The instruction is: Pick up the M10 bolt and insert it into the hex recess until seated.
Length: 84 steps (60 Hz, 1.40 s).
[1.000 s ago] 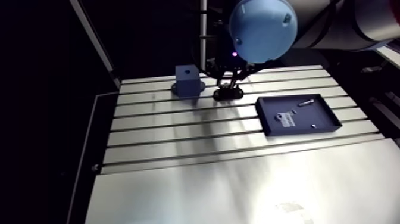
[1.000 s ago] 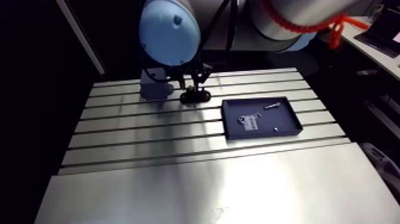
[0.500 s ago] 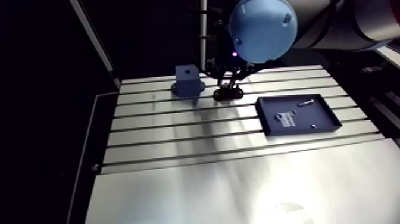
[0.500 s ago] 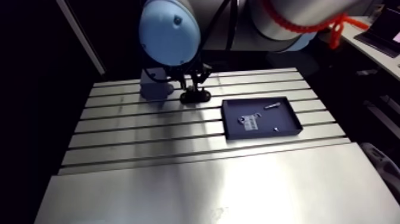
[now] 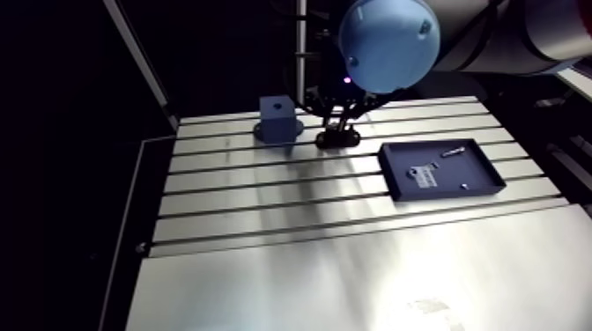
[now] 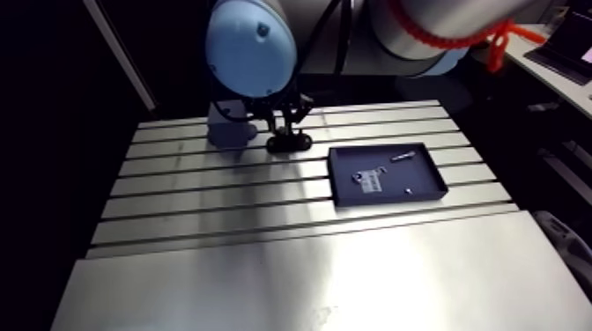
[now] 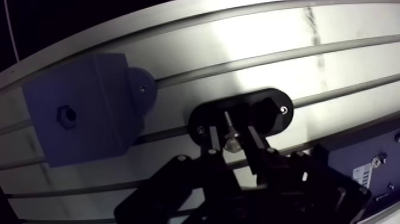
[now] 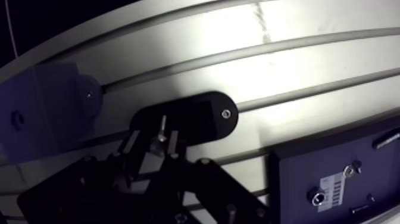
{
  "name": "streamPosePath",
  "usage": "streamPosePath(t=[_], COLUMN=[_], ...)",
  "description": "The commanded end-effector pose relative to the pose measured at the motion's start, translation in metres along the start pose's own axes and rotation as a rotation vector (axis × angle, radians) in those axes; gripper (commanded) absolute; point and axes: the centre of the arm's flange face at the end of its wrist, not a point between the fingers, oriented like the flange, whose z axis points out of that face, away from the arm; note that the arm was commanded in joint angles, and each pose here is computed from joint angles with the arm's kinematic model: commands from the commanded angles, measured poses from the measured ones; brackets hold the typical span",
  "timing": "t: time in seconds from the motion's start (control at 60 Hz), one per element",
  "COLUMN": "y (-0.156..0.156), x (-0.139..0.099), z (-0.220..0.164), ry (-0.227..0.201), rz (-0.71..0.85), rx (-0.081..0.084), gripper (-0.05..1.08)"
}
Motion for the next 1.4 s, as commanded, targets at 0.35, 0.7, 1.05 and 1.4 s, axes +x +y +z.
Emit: streamPosePath(t=[0.35, 0.7, 1.05, 1.4], y=[0.0000, 0.0003, 0.0003, 0.0001], x=[-0.0001, 0.0002, 0.0015, 0.0026], z=[0.0008, 0.0041, 0.0021, 0.0010], ry=[-0.001, -0.007, -0.001, 0.000], rz=[0.000, 0.001, 0.000, 0.000], rx=[0.000, -0.004, -0.005, -0.003], gripper=[0.66, 0.68, 0.69, 0.71])
